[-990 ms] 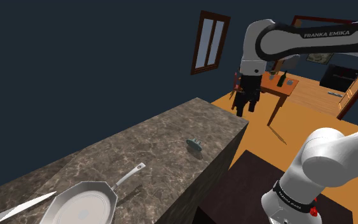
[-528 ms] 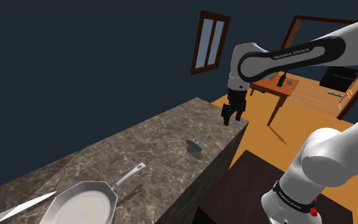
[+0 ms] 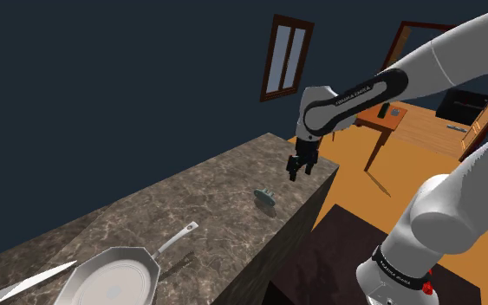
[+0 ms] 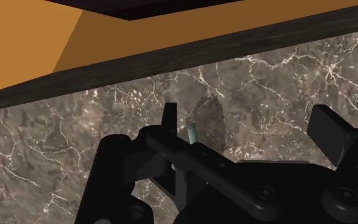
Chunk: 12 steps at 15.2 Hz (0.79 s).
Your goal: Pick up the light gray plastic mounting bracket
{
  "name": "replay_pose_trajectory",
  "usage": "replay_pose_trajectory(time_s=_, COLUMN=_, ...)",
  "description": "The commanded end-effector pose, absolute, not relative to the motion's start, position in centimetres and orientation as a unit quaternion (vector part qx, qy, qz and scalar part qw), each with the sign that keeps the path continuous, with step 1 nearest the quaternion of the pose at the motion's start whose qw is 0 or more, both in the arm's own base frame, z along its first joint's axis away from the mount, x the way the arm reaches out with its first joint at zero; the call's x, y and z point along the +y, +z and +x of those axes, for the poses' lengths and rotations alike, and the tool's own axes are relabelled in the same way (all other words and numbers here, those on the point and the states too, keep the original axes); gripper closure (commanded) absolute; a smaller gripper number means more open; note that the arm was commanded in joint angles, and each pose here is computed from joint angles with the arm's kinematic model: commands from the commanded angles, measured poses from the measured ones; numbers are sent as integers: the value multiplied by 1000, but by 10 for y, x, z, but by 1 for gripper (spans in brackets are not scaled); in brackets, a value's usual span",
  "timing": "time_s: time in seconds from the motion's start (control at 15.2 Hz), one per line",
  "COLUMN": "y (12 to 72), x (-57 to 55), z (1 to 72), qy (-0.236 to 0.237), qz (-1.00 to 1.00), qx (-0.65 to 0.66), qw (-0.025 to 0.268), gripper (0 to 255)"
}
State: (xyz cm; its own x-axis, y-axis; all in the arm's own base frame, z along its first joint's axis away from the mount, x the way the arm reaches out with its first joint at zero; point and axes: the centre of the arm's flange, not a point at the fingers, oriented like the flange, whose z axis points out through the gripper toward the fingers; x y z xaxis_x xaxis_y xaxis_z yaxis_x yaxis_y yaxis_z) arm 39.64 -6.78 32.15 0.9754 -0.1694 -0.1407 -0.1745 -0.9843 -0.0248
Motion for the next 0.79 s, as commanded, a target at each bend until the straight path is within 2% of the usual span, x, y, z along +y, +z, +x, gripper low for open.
replay_pose_trajectory(time_s=0.0, y=299, x=-70, z=410, qy=62, qz=-994, qx=88, qw=18, gripper=0)
replay_pose_trajectory(time_s=0.73, y=183, x=-100, z=480, qy=30, qz=-995, qx=94, qw=15, gripper=0)
